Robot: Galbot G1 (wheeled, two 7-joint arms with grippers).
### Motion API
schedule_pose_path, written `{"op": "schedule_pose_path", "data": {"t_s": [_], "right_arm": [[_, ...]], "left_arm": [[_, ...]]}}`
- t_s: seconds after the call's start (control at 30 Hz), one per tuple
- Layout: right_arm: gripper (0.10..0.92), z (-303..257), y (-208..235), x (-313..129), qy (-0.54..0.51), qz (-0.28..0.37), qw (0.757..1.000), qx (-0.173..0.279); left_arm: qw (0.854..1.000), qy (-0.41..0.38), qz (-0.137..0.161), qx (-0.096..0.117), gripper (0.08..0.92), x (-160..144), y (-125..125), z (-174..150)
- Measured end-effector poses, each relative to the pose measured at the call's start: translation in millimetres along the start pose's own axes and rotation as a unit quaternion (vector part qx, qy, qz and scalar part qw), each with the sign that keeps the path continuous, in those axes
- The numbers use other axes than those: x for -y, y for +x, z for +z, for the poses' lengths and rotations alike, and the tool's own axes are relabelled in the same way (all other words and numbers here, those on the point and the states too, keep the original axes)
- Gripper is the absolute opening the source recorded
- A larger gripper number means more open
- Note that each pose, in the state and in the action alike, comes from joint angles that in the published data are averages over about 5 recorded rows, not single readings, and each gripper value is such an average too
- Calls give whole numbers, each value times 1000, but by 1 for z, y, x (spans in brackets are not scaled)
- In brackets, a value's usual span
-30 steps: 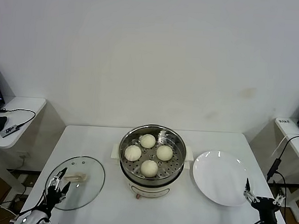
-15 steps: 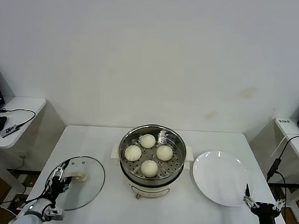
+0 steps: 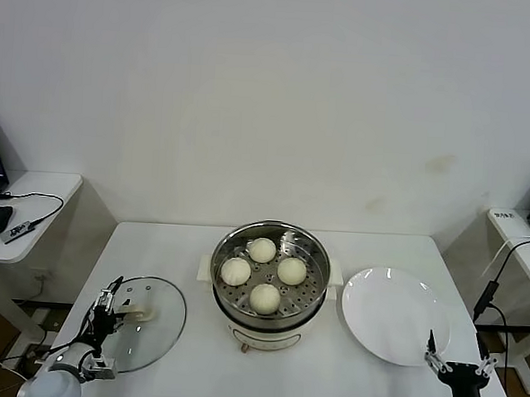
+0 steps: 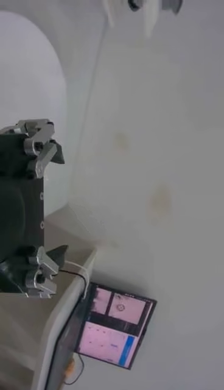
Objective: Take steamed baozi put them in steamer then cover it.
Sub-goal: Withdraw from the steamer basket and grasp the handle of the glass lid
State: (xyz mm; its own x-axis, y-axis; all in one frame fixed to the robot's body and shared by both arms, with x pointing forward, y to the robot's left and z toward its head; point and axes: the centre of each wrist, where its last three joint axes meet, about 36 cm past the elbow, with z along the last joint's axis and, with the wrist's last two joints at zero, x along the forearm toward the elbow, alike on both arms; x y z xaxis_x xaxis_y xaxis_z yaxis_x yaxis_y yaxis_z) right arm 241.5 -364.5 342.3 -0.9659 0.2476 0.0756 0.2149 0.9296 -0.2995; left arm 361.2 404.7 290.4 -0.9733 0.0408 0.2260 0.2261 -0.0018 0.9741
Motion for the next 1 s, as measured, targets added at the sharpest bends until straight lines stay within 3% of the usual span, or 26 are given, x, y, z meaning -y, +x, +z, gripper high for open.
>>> {"op": "schedule_pose_path", "data": {"t_s": [0.73, 1.0], "right_arm": [[823, 1, 2, -5, 3, -10, 1000, 0], [823, 3, 0, -5, 3, -13, 1000, -1]], "left_arm": [[1000, 25, -11, 1, 185, 22, -1, -5], [999, 23, -38, 9, 152, 21, 5, -7]]}}
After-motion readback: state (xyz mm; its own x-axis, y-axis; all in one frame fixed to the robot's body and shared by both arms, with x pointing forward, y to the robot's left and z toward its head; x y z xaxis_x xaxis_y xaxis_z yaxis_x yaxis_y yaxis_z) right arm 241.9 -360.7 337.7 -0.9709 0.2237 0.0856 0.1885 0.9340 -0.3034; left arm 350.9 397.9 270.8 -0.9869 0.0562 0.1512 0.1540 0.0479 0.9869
